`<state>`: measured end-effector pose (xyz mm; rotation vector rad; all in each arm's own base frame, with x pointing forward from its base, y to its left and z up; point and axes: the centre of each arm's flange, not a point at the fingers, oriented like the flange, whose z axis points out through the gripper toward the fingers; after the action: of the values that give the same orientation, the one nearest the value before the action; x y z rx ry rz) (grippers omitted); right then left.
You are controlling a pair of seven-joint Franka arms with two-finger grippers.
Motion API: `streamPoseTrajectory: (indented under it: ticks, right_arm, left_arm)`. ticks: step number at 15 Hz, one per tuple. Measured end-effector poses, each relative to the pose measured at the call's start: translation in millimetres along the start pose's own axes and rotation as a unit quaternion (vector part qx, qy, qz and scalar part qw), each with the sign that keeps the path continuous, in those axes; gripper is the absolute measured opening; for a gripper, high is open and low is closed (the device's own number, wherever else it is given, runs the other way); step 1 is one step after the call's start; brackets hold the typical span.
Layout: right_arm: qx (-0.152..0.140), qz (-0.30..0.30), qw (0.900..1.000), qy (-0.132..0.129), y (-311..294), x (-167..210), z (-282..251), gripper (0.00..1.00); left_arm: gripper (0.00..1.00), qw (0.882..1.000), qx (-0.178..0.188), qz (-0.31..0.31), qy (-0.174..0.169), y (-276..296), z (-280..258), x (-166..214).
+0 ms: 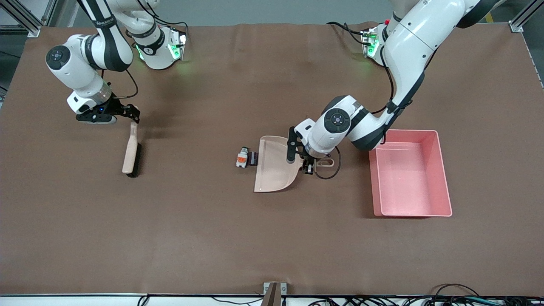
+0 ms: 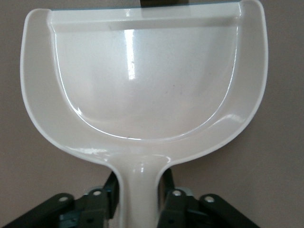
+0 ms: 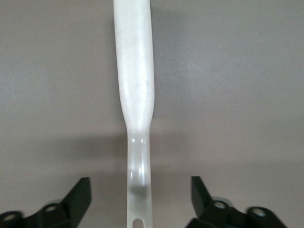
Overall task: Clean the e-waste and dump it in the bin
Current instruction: 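Reach the right gripper down and grasp the white brush handle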
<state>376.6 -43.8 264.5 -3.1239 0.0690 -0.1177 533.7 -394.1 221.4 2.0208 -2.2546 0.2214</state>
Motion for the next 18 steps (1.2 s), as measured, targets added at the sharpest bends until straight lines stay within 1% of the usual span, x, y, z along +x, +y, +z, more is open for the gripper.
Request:
streamPoseTrajectory:
  ticks: [1,2,7,9,10,11,12,13,15,16,18]
  right_arm:
    - [-0.001,-0.003,1.0,0.003,-2.1,1.0,3.1,0.77]
    - [-0.001,-0.005,1.0,0.006,-3.7,1.7,7.2,0.73]
    - [-0.004,-0.008,1.0,0.003,-5.1,0.8,26.9,0.72]
    - [-0.004,-0.008,1.0,0.001,-5.1,0.6,29.0,0.69]
    - [-0.004,-0.008,1.0,0.003,-5.2,0.9,29.4,0.69]
    - [-0.005,-0.008,1.0,0.004,-5.1,1.0,29.9,0.65]
    - [-0.005,-0.008,1.0,0.003,-5.1,0.9,31.1,0.59]
    - [-0.005,-0.008,1.0,0.003,-5.0,0.7,32.4,0.58]
    - [-0.005,-0.008,1.0,0.002,-4.9,0.4,35.0,0.48]
    - [-0.005,-0.008,1.0,0.002,-4.9,0.3,36.3,0.48]
    - [-0.006,-0.008,1.0,0.001,-4.7,-0.3,39.5,0.33]
  left_arm:
    - [0.36,1.0,0.0,0.0,0.0,-0.1,0.4,-0.4]
    - [0.33,1.0,-0.001,-0.001,0.0,-0.1,1.1,-0.9]
    - [0.33,1.0,-0.001,-0.001,0.0,-0.2,1.8,-1.0]
    - [0.33,1.0,-0.001,-0.001,0.0,-0.2,1.8,-1.1]
    - [0.33,1.0,-0.001,-0.001,0.0,-0.2,1.8,-1.0]
    - [0.33,1.0,-0.001,-0.001,0.0,-0.3,1.6,-0.9]
    - [0.33,1.0,-0.001,-0.001,0.0,-0.7,1.2,-0.7]
    - [0.33,1.0,0.0,-0.001,0.001,-1.6,0.4,-0.7]
    - [0.33,1.0,0.001,-0.003,0.0,-3.5,-0.9,-1.7]
    - [0.33,1.0,-0.003,-0.003,-0.004,-3.9,-1.1,-2.4]
    - [0.33,1.0,-0.017,-0.005,-0.018,-7.1,-4.9,-3.5]
